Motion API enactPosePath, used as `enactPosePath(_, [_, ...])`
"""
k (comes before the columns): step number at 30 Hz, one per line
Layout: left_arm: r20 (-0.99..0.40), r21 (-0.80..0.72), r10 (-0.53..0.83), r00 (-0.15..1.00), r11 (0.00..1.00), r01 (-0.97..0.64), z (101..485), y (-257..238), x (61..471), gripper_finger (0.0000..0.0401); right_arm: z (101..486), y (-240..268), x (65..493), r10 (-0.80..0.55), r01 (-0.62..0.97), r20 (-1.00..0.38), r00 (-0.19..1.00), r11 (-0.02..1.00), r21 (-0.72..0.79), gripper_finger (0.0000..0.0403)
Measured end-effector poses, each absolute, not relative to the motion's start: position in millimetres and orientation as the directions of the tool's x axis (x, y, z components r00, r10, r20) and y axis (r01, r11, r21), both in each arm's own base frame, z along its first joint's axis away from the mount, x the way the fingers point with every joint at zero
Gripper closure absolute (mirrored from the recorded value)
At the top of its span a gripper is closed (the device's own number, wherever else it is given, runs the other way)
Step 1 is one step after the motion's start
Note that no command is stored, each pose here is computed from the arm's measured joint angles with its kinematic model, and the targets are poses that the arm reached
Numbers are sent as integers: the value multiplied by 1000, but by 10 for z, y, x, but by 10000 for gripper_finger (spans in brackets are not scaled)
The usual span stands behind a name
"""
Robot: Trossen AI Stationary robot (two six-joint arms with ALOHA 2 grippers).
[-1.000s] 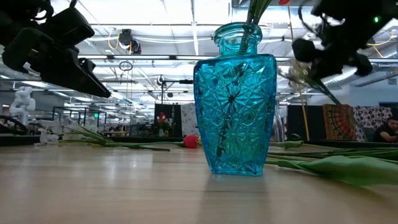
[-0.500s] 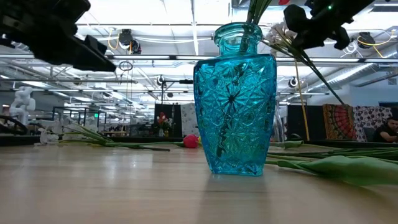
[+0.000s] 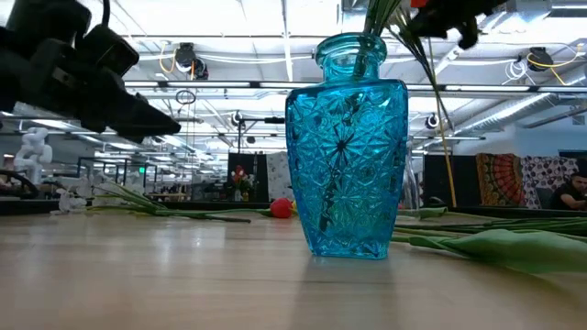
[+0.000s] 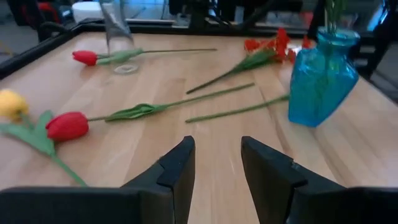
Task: Sort flowers into vase by color
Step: Put the right white flowers into the transparent vase
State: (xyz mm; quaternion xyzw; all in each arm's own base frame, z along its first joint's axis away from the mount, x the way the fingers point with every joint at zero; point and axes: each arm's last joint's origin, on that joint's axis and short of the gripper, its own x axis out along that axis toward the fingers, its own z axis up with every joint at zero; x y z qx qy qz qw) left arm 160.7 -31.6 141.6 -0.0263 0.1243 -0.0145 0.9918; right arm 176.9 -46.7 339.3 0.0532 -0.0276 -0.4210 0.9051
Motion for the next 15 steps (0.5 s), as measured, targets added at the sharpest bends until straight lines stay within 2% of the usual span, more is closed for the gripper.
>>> enactPosePath(8, [-234, -106, -41, 971, 994, 17, 1415, -311, 1601, 265, 3557, -685, 1826, -680, 677, 197, 707, 730, 92, 399])
enactPosePath(11, [-227, -107, -42, 973, 994, 18, 1422, -311, 1603, 265, 3518, -769, 1894, -635, 636, 196, 747, 769, 70, 399])
enactPosePath(15, [-214, -110, -42, 976, 994, 19, 1435, -312, 1606, 265, 3353, -867, 1981, -655, 657, 194, 730, 751, 61, 399])
